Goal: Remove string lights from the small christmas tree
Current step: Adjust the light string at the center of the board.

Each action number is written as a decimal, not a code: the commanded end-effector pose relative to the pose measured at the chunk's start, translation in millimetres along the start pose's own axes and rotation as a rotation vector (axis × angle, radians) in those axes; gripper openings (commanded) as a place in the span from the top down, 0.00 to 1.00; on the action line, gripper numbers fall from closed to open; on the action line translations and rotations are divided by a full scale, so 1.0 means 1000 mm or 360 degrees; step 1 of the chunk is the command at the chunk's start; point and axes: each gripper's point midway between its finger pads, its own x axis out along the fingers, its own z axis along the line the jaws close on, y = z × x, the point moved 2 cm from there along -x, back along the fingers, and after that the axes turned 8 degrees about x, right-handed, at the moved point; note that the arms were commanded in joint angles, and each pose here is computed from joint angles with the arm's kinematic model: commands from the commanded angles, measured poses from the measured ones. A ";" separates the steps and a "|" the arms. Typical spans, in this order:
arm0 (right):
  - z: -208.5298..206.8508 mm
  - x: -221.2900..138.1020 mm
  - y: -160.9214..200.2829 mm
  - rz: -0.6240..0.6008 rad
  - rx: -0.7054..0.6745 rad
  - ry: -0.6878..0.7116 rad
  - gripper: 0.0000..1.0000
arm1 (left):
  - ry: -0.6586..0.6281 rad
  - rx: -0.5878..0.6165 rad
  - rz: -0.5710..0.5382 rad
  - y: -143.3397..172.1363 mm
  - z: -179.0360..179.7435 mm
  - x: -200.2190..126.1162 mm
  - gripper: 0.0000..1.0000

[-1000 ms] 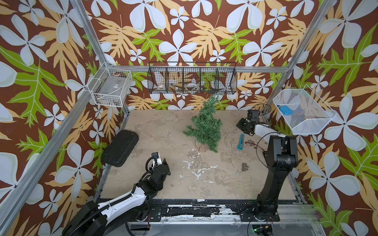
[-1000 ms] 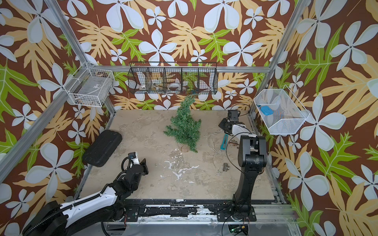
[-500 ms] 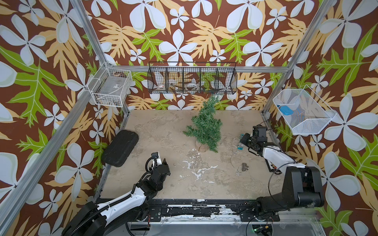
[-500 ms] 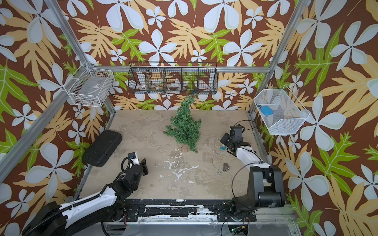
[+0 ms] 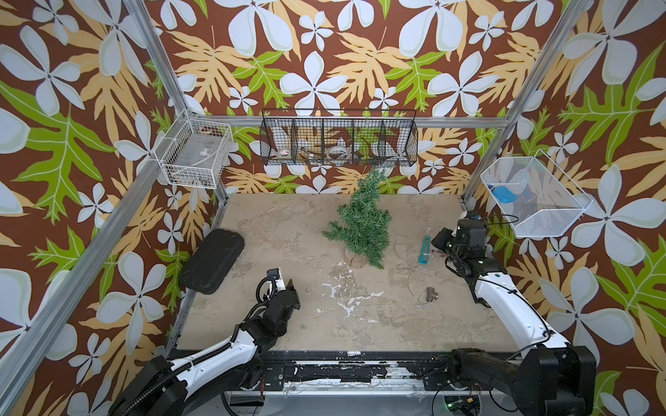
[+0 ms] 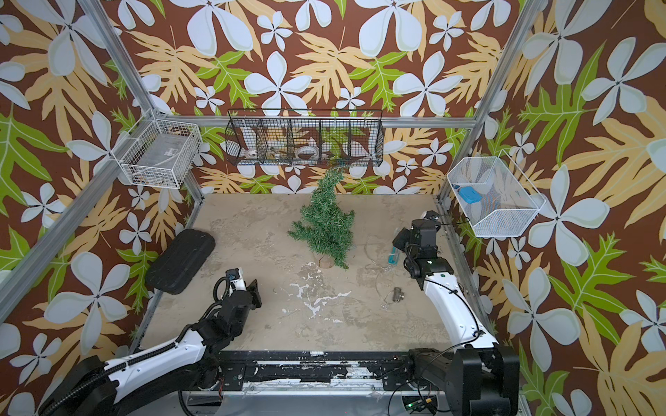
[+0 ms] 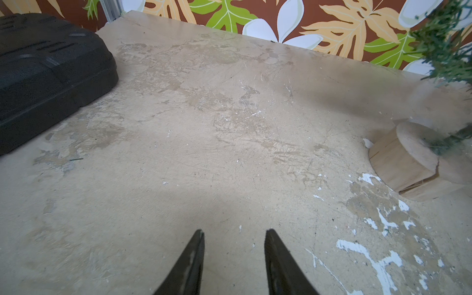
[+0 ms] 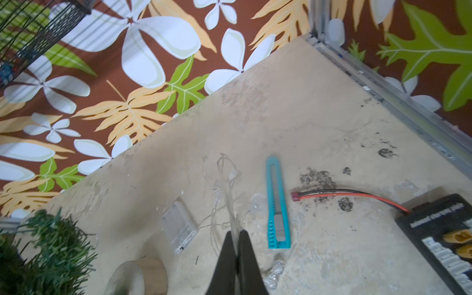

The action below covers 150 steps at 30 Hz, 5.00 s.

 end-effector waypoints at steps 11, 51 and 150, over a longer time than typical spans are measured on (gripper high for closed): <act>-0.055 0.020 0.131 0.0689 -0.0148 0.0341 1.00 | -0.0002 -0.0021 -0.0023 -0.003 0.001 -0.001 0.59; -0.020 0.071 0.194 0.0936 -0.0318 0.0308 1.00 | -0.0008 -0.0029 -0.0032 -0.003 0.002 -0.001 0.60; -0.048 0.101 0.118 0.0707 0.0049 0.0418 0.87 | -0.0001 -0.0036 -0.0033 -0.003 0.002 -0.002 0.61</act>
